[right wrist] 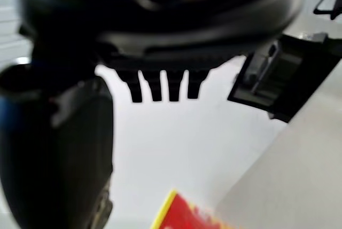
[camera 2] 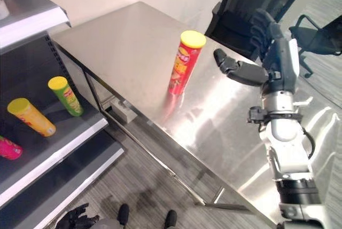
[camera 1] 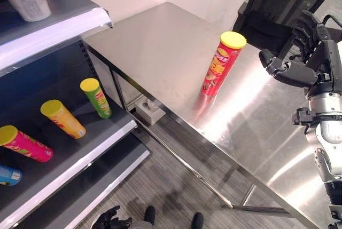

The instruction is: Put the goods on the table back onto the shelves and tidy them up.

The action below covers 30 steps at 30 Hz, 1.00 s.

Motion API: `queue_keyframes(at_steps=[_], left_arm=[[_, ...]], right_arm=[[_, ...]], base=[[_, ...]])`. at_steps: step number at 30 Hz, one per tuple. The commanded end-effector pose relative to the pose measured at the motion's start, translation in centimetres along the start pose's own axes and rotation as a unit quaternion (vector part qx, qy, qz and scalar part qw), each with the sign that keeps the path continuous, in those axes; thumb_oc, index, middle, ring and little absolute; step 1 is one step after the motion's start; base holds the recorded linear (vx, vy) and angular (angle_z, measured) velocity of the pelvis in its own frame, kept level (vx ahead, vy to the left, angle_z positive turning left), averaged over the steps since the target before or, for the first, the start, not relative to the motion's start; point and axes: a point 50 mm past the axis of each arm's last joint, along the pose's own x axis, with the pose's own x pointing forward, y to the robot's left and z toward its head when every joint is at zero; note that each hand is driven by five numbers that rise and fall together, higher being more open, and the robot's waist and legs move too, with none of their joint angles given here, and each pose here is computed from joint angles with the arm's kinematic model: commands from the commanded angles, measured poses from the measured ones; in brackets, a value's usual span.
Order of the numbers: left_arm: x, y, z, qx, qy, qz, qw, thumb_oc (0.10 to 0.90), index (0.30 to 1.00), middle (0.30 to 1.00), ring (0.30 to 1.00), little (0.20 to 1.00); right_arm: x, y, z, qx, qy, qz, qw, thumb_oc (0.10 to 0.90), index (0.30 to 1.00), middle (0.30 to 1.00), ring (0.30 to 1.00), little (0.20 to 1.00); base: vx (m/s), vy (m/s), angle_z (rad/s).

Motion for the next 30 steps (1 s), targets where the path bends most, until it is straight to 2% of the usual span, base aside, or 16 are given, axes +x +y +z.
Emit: queue_keyframes(at_steps=[1, 9, 13, 20, 27, 30], left_arm=[[0.3, 0.4, 1.1, 0.036, -0.019, -0.006, 0.999, 0.8, 0.9, 0.9, 0.9, 0.9], [0.2, 0.1, 0.6, 0.048, -0.012, -0.018, 0.999, 0.8, 0.9, 0.9, 0.9, 0.9], [0.1, 0.3, 0.4, 0.056, -0.006, -0.02, 0.998, 0.8, 0.9, 0.9, 0.9, 0.9], [0.2, 0.4, 0.4, 0.057, -0.001, -0.012, 0.998, 0.8, 0.9, 0.9, 0.9, 0.9], [0.2, 0.5, 0.4, 0.046, -0.001, -0.005, 0.999, 0.8, 0.9, 0.9, 0.9, 0.9], [0.1, 0.5, 0.1, 0.051, 0.004, -0.007, 0.999, 0.8, 0.9, 0.9, 0.9, 0.9]], right_arm=[[2.5, -1.5, 5.2, -0.018, -0.112, 0.0, 0.994, 0.8, 0.9, 0.9, 0.9, 0.9], [3.9, 0.9, 3.5, 0.013, -0.053, 0.085, 0.995, 0.8, 0.9, 0.9, 0.9, 0.9], [4.9, 1.4, 3.5, -0.015, -0.037, 0.117, 0.992, 0.8, 0.9, 0.9, 0.9, 0.9], [6.3, 1.0, 3.8, -0.043, -0.036, 0.089, 0.994, 0.8, 0.9, 0.9, 0.9, 0.9], [6.1, -0.3, 4.5, -0.026, -0.059, 0.038, 0.997, 0.8, 0.9, 0.9, 0.9, 0.9], [6.4, -0.7, 3.9, -0.026, -0.04, 0.035, 0.998, 0.8, 0.9, 0.9, 0.9, 0.9]], base=[[0.0, -0.042, 0.04], [0.0, -0.021, 0.03], [0.0, -0.007, 0.08], [0.0, 0.004, 0.06], [0.01, -0.002, 0.06], [0.01, -0.009, 0.03]])
